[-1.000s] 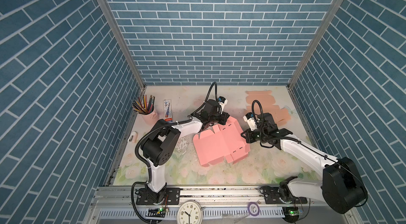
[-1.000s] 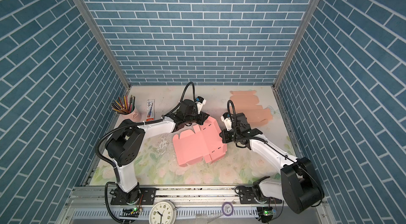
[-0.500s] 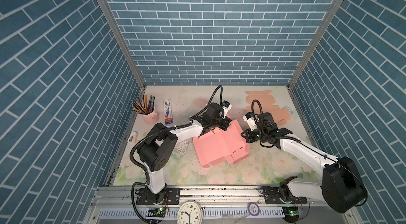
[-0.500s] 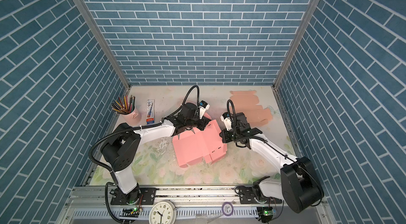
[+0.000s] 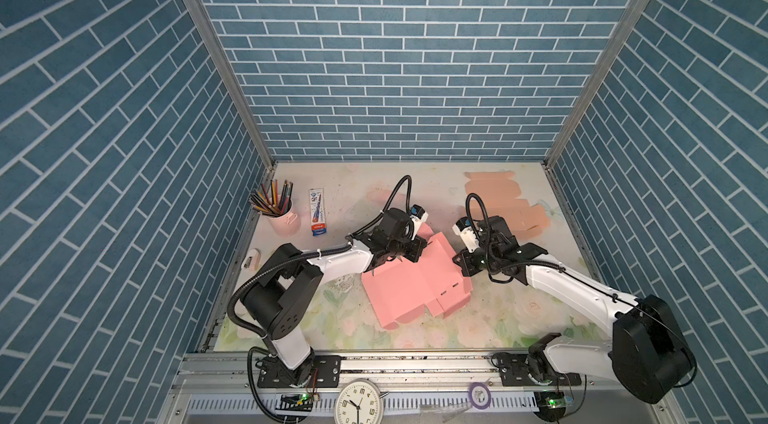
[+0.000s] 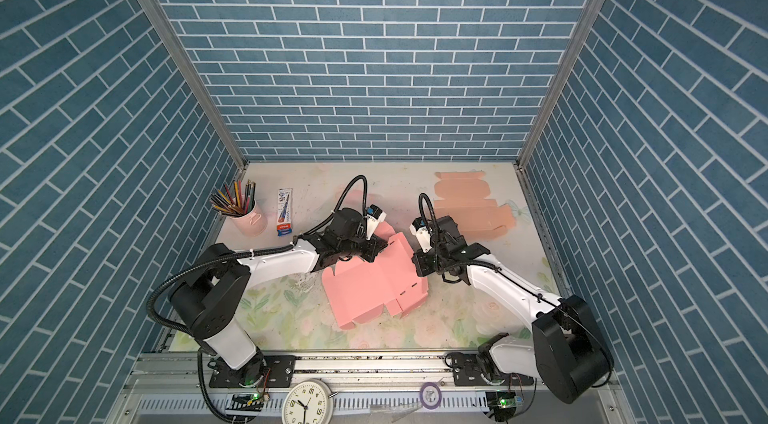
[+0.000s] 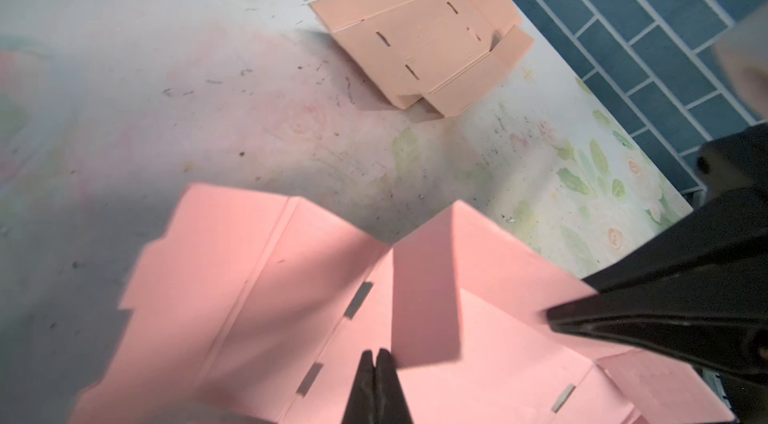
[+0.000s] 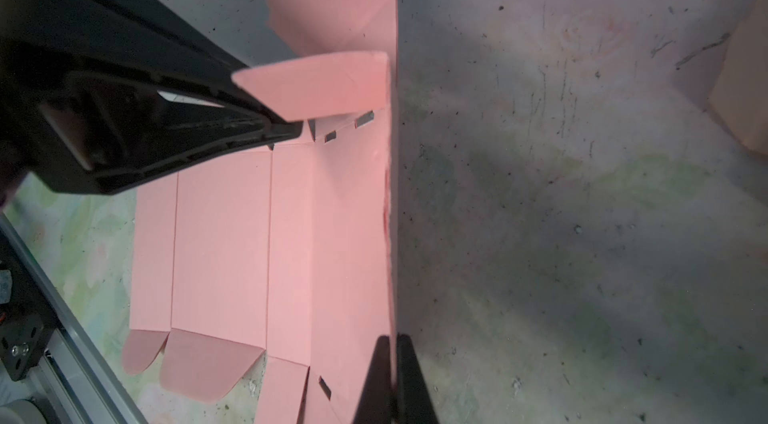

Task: Fold the paper box

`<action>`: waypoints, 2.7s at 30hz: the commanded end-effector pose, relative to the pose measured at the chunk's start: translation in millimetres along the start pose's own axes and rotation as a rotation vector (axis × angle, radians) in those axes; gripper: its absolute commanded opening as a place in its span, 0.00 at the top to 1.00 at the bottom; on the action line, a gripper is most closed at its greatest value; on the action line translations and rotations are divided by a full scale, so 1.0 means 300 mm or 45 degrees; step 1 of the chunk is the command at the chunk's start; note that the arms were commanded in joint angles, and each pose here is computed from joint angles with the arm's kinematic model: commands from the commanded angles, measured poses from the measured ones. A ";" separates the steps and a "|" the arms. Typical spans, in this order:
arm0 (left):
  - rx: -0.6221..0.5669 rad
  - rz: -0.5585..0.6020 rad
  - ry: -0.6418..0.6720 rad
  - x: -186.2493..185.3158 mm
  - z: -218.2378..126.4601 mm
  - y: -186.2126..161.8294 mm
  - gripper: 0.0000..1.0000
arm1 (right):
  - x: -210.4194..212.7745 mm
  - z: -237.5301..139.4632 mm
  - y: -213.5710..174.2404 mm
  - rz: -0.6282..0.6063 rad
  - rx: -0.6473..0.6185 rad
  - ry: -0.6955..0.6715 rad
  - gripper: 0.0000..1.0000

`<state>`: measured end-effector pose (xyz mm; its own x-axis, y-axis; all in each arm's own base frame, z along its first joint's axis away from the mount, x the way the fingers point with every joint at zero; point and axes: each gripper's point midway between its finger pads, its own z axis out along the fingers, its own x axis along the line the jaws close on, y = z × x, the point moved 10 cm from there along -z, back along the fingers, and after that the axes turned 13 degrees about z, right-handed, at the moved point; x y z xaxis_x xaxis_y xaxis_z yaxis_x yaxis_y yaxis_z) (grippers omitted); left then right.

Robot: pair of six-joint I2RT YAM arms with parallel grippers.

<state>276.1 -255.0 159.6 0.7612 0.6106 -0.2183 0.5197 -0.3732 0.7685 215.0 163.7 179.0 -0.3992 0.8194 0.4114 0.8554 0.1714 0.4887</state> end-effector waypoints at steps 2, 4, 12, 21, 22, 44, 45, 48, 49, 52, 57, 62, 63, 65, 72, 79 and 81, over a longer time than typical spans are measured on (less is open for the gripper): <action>-0.037 -0.116 0.121 0.087 -0.051 -0.022 1.00 | 0.019 -0.015 0.013 -0.101 0.009 -0.029 1.00; -0.026 -0.179 0.170 0.123 -0.062 -0.047 0.84 | 0.021 -0.017 0.013 -0.109 0.013 -0.033 1.00; 0.012 -0.176 0.170 0.127 -0.050 -0.077 0.60 | 0.030 -0.025 0.028 -0.135 0.008 -0.044 1.00; 0.037 -0.155 0.165 0.114 -0.044 -0.098 0.56 | 0.036 -0.018 0.049 -0.156 0.012 -0.049 1.00; 0.043 -0.155 0.165 0.113 -0.041 -0.103 0.55 | 0.036 -0.018 0.050 -0.155 0.011 -0.050 1.00; 0.064 -0.090 0.092 0.062 -0.014 -0.102 0.51 | 0.041 -0.016 0.067 -0.175 0.012 -0.063 1.00; 0.065 -0.091 0.091 0.058 -0.018 -0.104 0.53 | 0.040 -0.014 0.068 -0.174 0.015 -0.067 1.00; 0.069 -0.091 0.085 0.045 -0.027 -0.114 0.57 | 0.040 -0.008 0.074 -0.174 0.020 -0.073 1.00; 0.073 -0.092 0.085 0.040 -0.030 -0.120 0.58 | 0.040 -0.008 0.078 -0.175 0.019 -0.073 1.00; 0.077 -0.092 0.074 0.026 -0.037 -0.129 0.66 | 0.039 -0.004 0.081 -0.174 0.024 -0.084 1.00; 0.069 -0.085 0.046 -0.004 -0.038 -0.124 0.67 | 0.045 -0.005 0.094 -0.176 0.025 -0.089 1.00; 0.068 -0.094 0.022 -0.024 -0.032 -0.136 0.67 | 0.064 -0.005 0.095 -0.214 0.026 -0.108 1.00; 0.065 -0.099 0.022 -0.023 -0.035 -0.139 0.68 | 0.067 -0.004 0.092 -0.230 0.031 -0.124 1.00; 0.063 -0.104 0.040 -0.017 -0.043 -0.145 0.68 | 0.080 -0.002 0.082 -0.276 0.035 -0.171 1.00; -0.087 -0.169 0.043 0.045 -0.134 -0.110 0.69 | 0.123 -0.014 0.063 -0.432 0.024 -0.341 1.00; -0.318 -0.240 0.094 0.117 -0.238 -0.020 0.69 | 0.182 -0.015 0.046 -0.622 0.000 -0.511 1.00; -0.361 -0.285 0.147 0.158 -0.258 -0.005 0.69 | 0.199 -0.016 0.045 -0.672 -0.012 -0.551 1.00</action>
<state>271.1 -181.9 185.2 0.6203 0.7174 -0.3173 0.5463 -0.1049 0.8310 199.7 212.2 206.8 -0.5958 0.7989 -0.0817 0.6370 0.5321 0.5578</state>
